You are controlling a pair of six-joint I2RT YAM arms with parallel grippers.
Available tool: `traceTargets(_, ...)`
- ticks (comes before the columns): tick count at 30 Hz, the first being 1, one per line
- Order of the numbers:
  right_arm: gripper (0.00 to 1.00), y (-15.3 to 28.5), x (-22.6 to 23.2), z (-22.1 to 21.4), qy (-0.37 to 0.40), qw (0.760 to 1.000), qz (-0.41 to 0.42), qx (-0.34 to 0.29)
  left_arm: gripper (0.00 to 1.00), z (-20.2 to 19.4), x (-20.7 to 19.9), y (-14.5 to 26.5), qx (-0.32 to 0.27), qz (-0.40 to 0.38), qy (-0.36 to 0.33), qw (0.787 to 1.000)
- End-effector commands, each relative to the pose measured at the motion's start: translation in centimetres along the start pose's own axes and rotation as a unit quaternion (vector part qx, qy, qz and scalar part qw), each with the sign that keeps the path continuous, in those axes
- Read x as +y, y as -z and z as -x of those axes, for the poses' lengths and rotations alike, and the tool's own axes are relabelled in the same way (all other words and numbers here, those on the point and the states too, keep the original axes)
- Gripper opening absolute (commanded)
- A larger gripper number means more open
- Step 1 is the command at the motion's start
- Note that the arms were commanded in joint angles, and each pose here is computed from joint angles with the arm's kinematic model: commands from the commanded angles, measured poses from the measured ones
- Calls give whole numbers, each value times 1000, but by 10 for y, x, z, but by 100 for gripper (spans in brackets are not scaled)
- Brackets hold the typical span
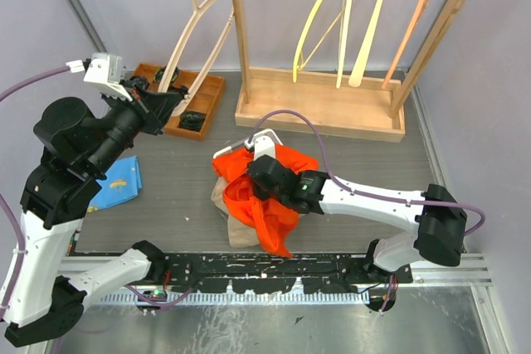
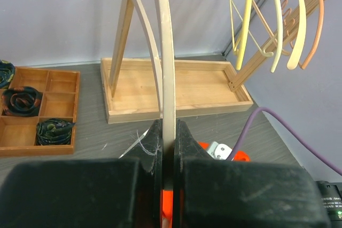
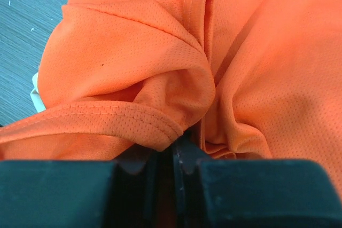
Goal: Remove the t-shirt from the hanger
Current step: Place the T-shirt in the bin.
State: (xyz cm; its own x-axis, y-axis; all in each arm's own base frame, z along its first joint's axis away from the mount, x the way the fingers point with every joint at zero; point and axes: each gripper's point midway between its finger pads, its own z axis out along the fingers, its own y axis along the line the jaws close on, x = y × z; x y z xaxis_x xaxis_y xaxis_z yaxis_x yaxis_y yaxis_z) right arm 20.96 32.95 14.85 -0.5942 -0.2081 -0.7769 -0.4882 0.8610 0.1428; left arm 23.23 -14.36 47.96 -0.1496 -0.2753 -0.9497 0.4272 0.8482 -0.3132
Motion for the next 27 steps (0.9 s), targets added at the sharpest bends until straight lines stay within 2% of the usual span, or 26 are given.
traceTargets(1, 22, 13, -10, -14, 12, 999, -18, 37, 0, 21, -16, 10, -30, -36, 10, 999)
traceTargets(5, 30, 36, -13, 19, 10, 1000, -24, -2, 0, 21, -17, 6, -28, -37, 13, 999)
traceTargets(17, 39, 115, -8, 116, -5, 994, 10, -110, 0, 22, -25, -13, -21, -49, 14, 998)
traceTargets(22, 44, 161, -16, 150, -28, 983, 29, -178, 0, 25, -29, -26, -15, -52, 13, 998)
traceTargets(27, 58, 206, -35, 171, -48, 967, 37, -247, 0, 34, -40, -41, -12, -71, 9, 997)
